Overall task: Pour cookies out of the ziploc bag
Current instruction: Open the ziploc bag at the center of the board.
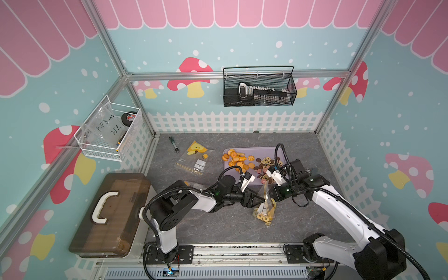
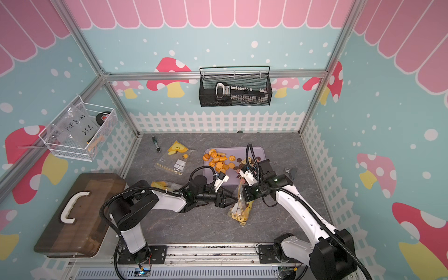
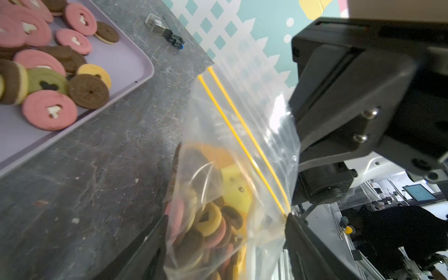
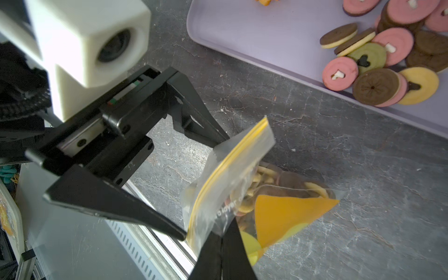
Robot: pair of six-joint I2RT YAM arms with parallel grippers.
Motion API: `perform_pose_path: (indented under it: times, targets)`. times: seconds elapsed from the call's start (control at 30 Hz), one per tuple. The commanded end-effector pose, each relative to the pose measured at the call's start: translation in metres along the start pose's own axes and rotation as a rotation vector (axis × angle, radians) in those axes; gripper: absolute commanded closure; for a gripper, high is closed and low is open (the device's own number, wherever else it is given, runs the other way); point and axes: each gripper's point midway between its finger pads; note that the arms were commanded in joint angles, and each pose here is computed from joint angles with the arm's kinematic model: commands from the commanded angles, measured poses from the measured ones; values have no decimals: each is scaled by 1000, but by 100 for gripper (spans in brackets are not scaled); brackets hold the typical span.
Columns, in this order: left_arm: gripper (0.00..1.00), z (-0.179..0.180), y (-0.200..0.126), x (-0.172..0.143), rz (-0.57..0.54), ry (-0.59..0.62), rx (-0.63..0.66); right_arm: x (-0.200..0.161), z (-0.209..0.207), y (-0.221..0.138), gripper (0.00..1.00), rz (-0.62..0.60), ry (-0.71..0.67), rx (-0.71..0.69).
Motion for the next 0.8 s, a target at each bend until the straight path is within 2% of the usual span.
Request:
perform_pose_path:
  times: [0.0,0.1,0.23,0.43,0.5,0.67,0.73,0.77]
  targets:
    - [25,-5,5,0,13,29,-34,2,1,0,100,-8,-10,15]
    - [33,-5,5,1,20,28,-23,1,0,0,100,-7,-6,13]
    - [60,-6,10,1,40,14,-43,2,0,0,100,-11,-5,13]
    - [73,-6,11,2,32,2,-57,1,-2,-2,100,-16,0,2]
    - [80,-7,10,2,29,-2,-61,1,-3,-2,100,-16,1,-3]
    - [84,-6,7,1,20,-18,-60,0,-10,-3,100,-14,12,-37]
    - [90,-5,4,2,9,-27,-62,0,-12,-4,100,-16,17,-48]
    - [97,-4,2,2,4,-30,-63,0,-12,-4,100,-16,17,-47]
Point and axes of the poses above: each gripper's point midway between its finger pads, its own y axis out along the fingers, its own z axis along the line the jaws close on, x = y × z, and after that the axes turned 7 degrees about -y, right-handed
